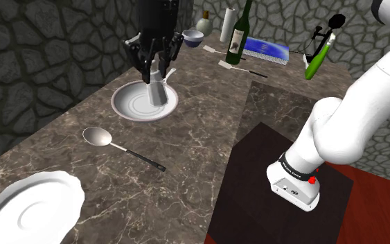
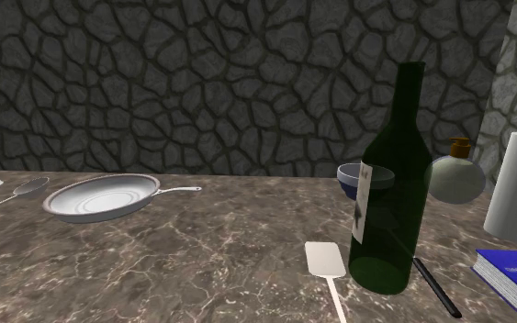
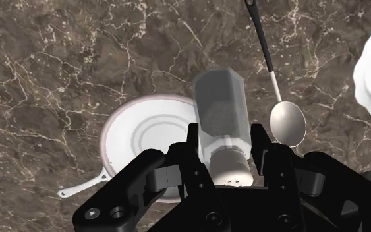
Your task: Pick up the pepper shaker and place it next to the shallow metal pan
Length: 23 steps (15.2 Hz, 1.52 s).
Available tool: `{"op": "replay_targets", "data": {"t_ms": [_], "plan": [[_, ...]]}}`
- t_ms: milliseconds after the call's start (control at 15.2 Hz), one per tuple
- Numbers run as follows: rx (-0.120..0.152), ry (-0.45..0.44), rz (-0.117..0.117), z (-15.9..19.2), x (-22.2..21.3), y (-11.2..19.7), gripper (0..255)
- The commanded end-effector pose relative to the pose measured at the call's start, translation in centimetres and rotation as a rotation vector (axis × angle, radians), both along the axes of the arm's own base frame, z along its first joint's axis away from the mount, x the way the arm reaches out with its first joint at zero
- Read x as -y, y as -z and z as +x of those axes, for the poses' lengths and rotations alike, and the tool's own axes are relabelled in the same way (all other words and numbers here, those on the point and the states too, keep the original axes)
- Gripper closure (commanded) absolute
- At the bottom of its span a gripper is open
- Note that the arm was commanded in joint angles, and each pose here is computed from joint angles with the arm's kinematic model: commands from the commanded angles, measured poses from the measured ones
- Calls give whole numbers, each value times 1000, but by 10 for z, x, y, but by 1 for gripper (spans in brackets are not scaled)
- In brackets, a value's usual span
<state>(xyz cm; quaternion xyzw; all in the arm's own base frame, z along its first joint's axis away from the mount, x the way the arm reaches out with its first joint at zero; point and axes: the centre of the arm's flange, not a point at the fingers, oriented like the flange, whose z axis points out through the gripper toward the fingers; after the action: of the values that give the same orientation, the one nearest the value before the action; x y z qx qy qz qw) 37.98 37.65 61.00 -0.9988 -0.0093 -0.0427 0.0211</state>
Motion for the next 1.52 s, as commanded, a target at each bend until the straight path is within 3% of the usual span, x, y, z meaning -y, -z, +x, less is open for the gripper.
{"op": "replay_targets", "data": {"t_ms": [0,1452], "plan": [[0,1,1,0,-4,9,255],[0,1,1,0,-4,125,255]]}}
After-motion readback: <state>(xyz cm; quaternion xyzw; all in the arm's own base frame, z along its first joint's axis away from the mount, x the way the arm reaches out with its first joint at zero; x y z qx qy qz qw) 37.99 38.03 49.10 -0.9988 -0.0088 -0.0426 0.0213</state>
